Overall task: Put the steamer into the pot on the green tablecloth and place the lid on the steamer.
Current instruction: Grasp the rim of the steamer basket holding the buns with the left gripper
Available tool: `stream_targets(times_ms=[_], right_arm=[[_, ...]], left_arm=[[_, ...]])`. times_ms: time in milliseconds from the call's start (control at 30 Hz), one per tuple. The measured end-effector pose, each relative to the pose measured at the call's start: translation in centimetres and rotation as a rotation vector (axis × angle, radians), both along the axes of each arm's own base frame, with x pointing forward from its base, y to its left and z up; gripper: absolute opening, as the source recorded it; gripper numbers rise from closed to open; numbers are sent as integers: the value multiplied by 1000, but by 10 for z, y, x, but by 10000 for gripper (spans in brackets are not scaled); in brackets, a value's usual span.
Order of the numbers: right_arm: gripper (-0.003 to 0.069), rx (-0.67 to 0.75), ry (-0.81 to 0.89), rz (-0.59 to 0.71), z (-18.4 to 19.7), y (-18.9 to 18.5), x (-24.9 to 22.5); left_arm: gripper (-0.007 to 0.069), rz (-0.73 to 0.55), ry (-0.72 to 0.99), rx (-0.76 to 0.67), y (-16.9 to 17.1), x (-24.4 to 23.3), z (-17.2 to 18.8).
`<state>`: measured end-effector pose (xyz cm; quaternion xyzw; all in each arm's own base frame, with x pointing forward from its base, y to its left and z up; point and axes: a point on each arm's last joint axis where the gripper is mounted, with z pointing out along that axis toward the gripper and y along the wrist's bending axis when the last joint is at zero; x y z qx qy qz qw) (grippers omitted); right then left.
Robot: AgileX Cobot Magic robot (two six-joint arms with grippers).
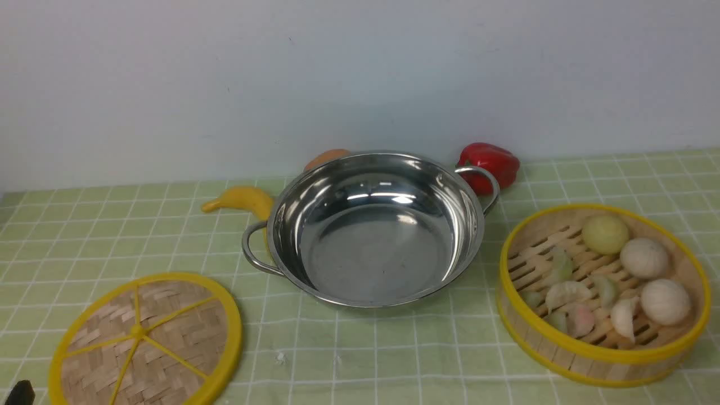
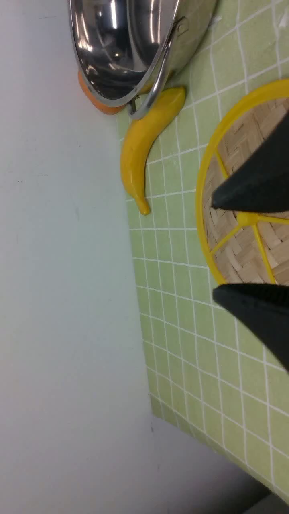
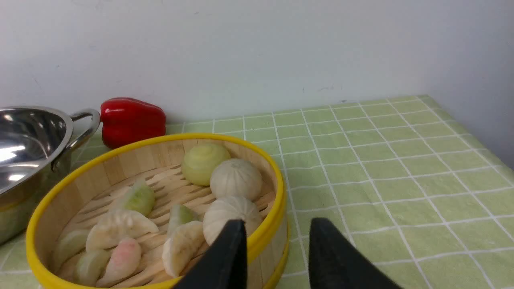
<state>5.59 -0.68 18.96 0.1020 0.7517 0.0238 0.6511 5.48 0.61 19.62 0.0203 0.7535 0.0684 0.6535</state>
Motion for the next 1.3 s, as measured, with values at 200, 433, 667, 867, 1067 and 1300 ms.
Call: stream_targets(times_ms=[200,433,667,867,1067,1300], right_arm=[[240,0,0,0,0,0,0],[240,0,0,0,0,0,0],[240,0,0,0,0,0,0],[240,0,0,0,0,0,0],[240,0,0,0,0,0,0],[240,220,-129,15,10,3,1]], left_arm=[[243,0,0,0,0,0,0],[243,0,0,0,0,0,0],[243,0,0,0,0,0,0],[243,0,0,0,0,0,0],[243,0,0,-9,0,0,0],[243,-8,-72,-421,-5,1,5]])
